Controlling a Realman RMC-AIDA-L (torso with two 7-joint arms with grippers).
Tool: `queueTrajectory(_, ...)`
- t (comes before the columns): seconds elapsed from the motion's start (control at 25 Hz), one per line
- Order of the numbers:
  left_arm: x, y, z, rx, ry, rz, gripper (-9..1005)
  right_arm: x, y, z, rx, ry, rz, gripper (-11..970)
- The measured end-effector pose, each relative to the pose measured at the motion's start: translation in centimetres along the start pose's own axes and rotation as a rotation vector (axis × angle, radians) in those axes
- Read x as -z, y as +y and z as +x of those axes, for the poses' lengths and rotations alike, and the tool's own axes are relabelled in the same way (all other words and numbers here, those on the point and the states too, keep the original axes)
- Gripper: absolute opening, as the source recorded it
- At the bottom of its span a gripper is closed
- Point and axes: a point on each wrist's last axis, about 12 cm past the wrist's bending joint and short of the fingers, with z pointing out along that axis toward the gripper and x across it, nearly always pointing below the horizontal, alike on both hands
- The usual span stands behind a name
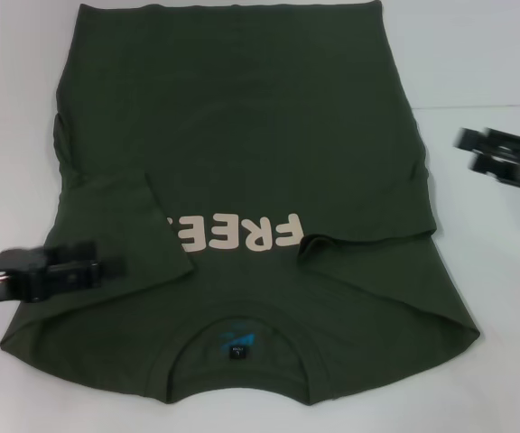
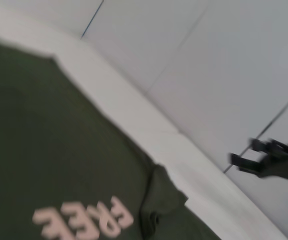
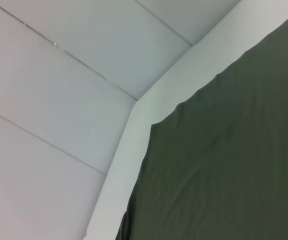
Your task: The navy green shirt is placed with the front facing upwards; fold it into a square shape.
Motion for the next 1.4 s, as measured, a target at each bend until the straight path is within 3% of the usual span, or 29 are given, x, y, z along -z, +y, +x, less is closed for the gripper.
queueTrajectory(0.12,1.5,0.4,-0.5,0.153,0.059,-0.040,946,3.2,-1.0,0.8,-0.023,0.004,0.003,765)
queueTrajectory(0.24,3.5,1.3,-0.9,0.331,0.108,-0.149,946,5.6,-1.7,2.0,-0.023,0.029,0.011,765)
queueTrajectory(0.36,5.5,2.5,-1.0,0.521,0.128,-0.289,946,6.7,-2.0,3.0,-0.002,0.049,0.010,764)
queueTrajectory(0.48,6.0,3.1,-0.9,0.605,0.137,-0.352,946,7.1,-2.2,3.7,0.009,0.075,0.018,763)
queueTrajectory(0.76,5.0,4.0,-0.1,0.668,0.145,-0.403,941,6.4,-2.3,4.8,0.037,0.153,0.025,760)
queueTrajectory(1.4,3.5,5.0,0.3,0.676,0.215,-0.466,940,5.3,-1.9,5.1,0.055,0.184,0.004,758)
